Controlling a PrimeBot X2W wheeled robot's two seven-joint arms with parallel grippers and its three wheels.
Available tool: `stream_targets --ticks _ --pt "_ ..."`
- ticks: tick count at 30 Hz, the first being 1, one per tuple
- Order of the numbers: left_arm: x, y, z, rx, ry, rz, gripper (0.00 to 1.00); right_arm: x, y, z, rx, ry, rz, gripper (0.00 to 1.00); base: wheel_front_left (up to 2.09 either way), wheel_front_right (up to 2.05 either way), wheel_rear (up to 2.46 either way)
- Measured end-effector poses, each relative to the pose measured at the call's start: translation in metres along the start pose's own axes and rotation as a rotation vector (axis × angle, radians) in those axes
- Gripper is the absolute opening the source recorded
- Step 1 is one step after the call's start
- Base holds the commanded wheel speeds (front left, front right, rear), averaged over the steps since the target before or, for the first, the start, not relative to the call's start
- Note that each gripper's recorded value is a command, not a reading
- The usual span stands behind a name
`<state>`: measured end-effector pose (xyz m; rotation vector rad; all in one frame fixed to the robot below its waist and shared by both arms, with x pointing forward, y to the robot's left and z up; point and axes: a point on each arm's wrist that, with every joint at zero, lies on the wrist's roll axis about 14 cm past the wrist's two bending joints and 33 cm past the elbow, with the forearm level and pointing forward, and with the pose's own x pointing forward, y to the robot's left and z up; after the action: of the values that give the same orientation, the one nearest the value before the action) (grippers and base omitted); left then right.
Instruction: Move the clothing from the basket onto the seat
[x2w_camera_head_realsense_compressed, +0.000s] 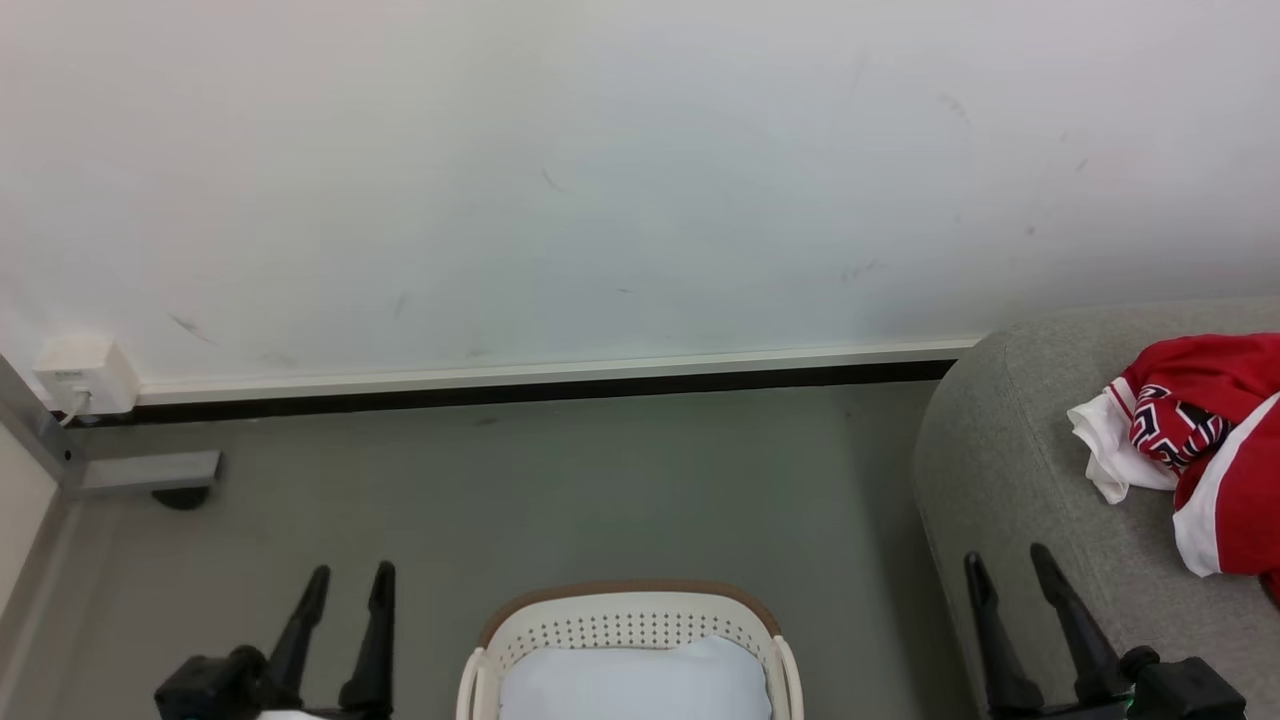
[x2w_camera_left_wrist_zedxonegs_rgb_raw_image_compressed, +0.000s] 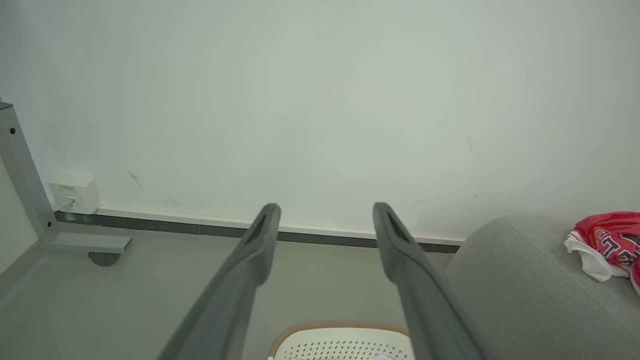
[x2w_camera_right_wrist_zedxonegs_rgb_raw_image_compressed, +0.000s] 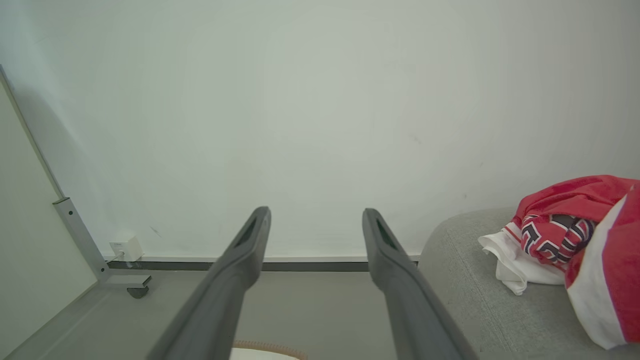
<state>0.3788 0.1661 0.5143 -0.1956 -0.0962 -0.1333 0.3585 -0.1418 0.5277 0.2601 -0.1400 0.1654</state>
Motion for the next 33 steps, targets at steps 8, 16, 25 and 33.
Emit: stream_targets --ticks 8,16,25,33 --pt "-0.012 0.002 -0.025 -0.077 0.081 0.034 0.0 -0.011 -0.007 -0.02 0.065 0.069 -0.038 0.0 0.0 0.0 0.0" --pt "-0.012 0.01 -0.027 -0.21 0.093 0.085 0.0 -0.011 -0.017 -0.023 0.202 0.079 -0.089 0.0 0.0 0.0 0.0" --pt "-0.011 0.015 -0.026 -0.359 0.093 0.126 0.0 -0.01 -0.027 -0.023 0.335 0.081 -0.136 0.0 0.0 0.0 0.0" --pt "-0.009 0.02 -0.025 -0.47 0.089 0.153 0.0 -0.006 -0.033 -0.022 0.445 0.075 -0.164 0.0 0.0 0.0 0.0"
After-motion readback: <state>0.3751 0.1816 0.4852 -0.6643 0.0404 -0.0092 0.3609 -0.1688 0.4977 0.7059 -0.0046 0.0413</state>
